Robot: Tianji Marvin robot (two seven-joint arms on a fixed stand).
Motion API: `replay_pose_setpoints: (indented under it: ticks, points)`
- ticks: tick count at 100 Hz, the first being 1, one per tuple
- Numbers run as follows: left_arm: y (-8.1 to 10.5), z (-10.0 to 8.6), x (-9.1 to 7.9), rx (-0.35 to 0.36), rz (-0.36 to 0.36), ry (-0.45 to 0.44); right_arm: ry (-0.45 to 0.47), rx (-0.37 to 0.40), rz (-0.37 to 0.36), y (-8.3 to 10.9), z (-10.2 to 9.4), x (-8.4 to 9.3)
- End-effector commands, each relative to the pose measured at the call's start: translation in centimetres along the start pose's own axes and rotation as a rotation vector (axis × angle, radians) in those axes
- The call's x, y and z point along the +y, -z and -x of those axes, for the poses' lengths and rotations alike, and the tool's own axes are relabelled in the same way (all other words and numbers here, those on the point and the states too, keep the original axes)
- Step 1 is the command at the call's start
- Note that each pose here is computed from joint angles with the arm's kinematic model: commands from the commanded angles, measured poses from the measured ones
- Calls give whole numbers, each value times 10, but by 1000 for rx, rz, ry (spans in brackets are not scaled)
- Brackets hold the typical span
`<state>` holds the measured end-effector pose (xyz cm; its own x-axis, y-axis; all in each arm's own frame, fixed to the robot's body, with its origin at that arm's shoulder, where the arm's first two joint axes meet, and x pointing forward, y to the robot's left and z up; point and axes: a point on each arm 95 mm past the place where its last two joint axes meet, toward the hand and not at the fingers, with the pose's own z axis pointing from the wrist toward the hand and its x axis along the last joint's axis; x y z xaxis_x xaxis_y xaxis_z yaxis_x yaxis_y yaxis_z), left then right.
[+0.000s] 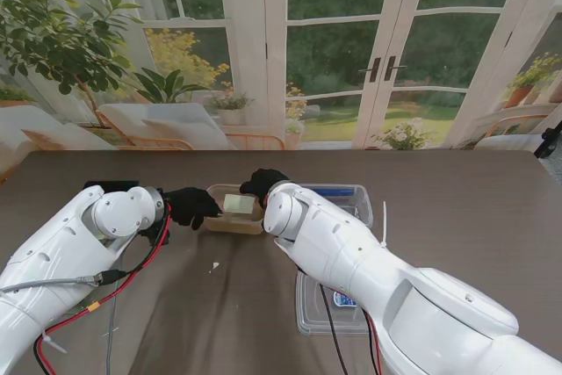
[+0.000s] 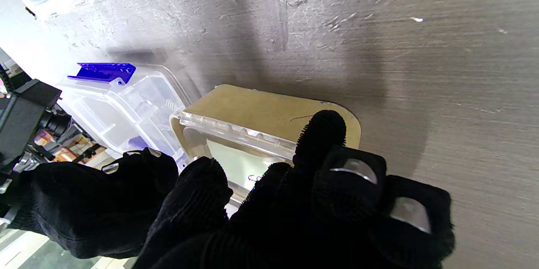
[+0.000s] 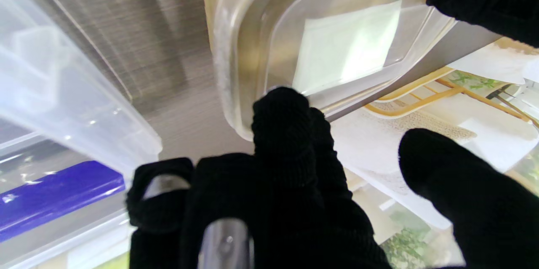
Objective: Pair container bodies with their lids
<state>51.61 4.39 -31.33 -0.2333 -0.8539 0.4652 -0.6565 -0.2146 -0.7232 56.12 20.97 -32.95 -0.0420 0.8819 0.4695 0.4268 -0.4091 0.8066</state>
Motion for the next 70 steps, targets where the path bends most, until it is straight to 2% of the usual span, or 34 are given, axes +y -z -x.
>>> replay_pose_setpoints:
  ticks: [1,38,70]
  points:
    - [0,0,7,-6,28,5,-9,-7,-22,0,4,-6]
    - [4,1,17,-32,44,13,-24,-29,-2,0,13,1]
    - [6,0,20,-45,54,17,-18,-60,-24,-2,26,-3]
